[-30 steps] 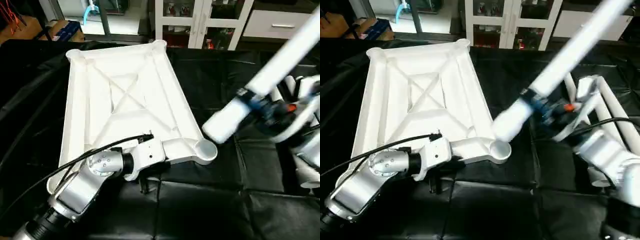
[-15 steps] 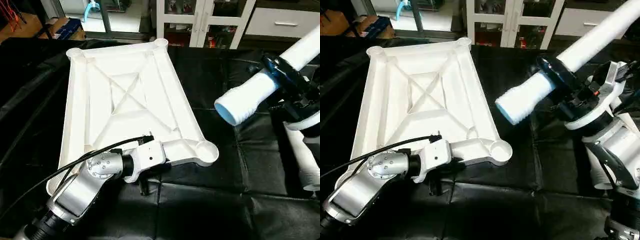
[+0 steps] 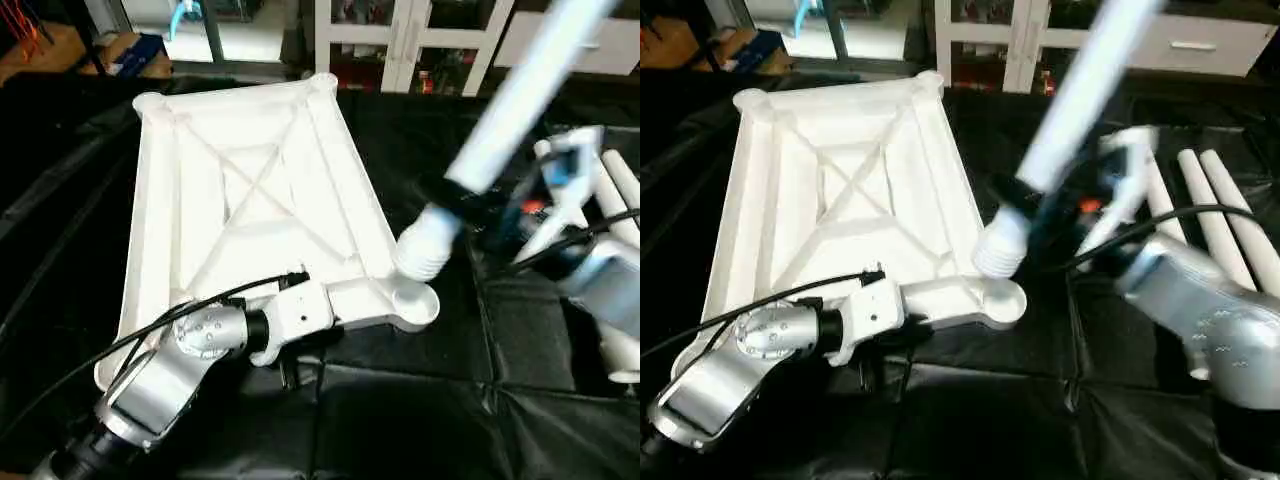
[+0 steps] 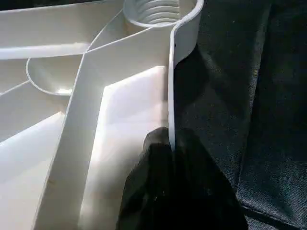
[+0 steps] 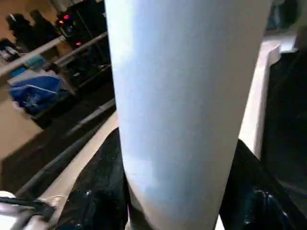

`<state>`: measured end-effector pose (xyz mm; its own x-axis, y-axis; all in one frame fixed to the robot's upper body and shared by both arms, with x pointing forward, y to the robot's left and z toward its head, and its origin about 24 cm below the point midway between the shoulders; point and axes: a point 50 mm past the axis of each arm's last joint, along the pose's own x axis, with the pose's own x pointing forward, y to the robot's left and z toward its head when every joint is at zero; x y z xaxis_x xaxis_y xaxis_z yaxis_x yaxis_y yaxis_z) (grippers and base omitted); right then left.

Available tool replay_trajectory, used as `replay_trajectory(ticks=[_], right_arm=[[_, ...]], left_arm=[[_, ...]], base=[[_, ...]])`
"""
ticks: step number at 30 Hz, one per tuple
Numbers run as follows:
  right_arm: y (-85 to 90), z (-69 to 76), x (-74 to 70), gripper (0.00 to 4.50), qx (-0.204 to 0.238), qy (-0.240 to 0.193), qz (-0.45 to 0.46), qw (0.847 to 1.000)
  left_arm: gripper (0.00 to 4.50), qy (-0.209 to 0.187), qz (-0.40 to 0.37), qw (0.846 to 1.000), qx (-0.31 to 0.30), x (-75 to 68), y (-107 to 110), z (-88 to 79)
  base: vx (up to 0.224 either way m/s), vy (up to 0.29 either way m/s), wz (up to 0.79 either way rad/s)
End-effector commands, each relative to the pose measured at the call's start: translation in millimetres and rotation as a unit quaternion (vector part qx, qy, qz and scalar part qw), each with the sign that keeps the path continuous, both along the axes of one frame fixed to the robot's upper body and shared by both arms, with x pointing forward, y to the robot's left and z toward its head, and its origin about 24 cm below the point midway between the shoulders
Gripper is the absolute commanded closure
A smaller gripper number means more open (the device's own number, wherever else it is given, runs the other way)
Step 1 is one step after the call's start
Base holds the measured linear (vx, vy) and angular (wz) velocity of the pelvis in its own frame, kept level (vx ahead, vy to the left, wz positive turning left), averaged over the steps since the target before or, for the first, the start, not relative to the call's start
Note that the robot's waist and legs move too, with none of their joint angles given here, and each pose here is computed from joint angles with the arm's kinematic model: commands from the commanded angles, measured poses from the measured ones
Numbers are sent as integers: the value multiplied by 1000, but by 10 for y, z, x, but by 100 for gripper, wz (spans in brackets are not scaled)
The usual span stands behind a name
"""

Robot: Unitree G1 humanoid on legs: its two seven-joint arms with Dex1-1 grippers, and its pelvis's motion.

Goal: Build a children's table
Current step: Insert table leg to table base

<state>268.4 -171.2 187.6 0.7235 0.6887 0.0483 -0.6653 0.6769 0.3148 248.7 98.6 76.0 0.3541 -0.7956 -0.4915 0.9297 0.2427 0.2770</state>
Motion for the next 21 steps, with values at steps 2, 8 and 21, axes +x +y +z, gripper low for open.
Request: replay_trajectory(ticks=[2, 8, 21], right_arm=[[-18, -44, 9, 263, -47, -50, -12, 998], [-29, -345, -5, 263, -109, -81, -3, 991], [-67, -667, -84, 263, -121, -108, 28, 986]], left_arm=[[445, 39, -2, 999, 11, -86, -3, -187], [445, 39, -6, 999, 14, -105, -17, -210], [445, 36, -1, 999, 11, -92, -53, -219]], base=[[0, 0, 0], [0, 0, 0], [0, 0, 0]])
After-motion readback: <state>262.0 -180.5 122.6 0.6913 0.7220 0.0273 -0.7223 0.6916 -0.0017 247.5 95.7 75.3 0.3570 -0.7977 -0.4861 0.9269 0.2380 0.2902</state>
